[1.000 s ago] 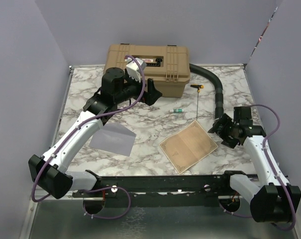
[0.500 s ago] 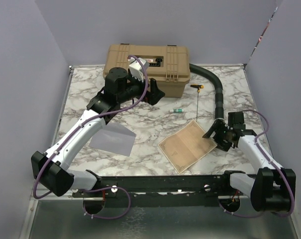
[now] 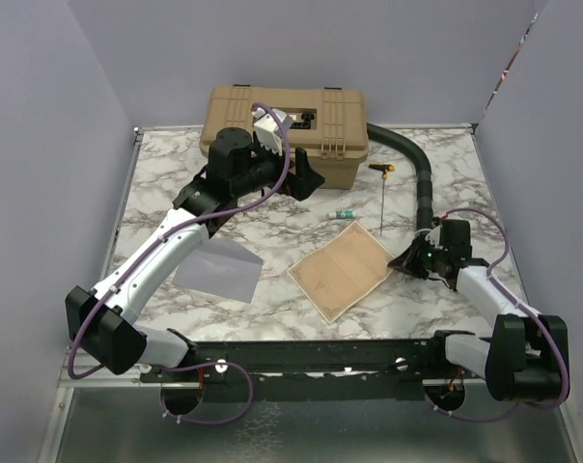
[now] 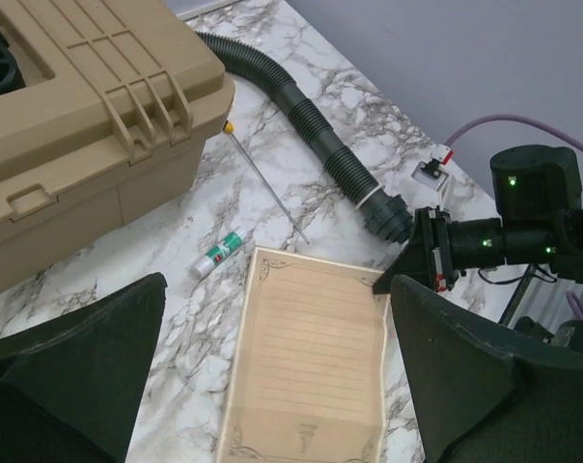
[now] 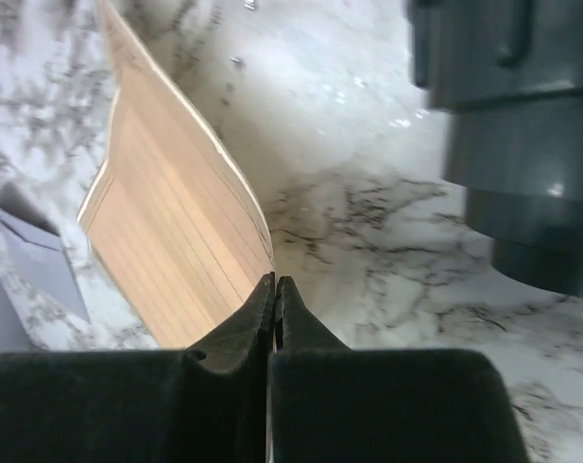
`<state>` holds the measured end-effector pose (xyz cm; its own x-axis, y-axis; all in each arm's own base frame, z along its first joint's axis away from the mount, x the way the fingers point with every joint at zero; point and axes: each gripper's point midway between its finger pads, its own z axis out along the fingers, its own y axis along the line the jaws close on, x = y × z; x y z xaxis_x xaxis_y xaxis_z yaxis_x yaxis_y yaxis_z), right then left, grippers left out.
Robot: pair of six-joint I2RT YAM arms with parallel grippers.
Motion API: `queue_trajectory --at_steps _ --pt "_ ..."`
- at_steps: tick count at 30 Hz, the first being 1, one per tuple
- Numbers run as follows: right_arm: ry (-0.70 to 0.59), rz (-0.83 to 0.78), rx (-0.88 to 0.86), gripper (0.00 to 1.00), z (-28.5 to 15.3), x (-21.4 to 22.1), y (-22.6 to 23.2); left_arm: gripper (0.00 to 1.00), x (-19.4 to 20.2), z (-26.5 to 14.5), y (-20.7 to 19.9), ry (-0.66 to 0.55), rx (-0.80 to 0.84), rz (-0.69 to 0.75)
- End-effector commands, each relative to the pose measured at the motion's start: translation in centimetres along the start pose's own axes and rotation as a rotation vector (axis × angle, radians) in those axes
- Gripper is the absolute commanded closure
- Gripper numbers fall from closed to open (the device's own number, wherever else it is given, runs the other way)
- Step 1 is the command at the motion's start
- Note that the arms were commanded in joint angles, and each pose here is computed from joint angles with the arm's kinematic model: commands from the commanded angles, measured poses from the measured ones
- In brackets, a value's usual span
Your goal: Place the letter into the envelope and seal it
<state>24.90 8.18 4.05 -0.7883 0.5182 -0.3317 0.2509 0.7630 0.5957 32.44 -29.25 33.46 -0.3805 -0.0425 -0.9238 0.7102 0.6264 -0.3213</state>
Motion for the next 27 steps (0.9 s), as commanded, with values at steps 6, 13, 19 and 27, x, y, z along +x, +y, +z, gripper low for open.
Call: queue_trajectory --at_steps 6,13,19,27 --pt "-0.221 -0.256 -0.257 0.99 -6.8 -7.8 10.2 0.01 -2.5 1.5 -0.3 -0.066 0.007 -0.051" --pt "-0.309 -0.449 -0.513 0.99 -15.3 -9.6 19.0 0.01 -2.5 1.0 -0.5 -0.073 0.002 -0.102" --pt "-0.307 -0.574 -0.7 0.99 -21.0 -8.8 24.0 0.01 -2.7 0.8 -0.1 -0.058 0.041 -0.139" --pt "-0.279 -0.707 -0.938 0.99 -28.3 -6.3 28.7 0.01 -3.0 1.3 -2.1 -0.036 0.221 -0.067"
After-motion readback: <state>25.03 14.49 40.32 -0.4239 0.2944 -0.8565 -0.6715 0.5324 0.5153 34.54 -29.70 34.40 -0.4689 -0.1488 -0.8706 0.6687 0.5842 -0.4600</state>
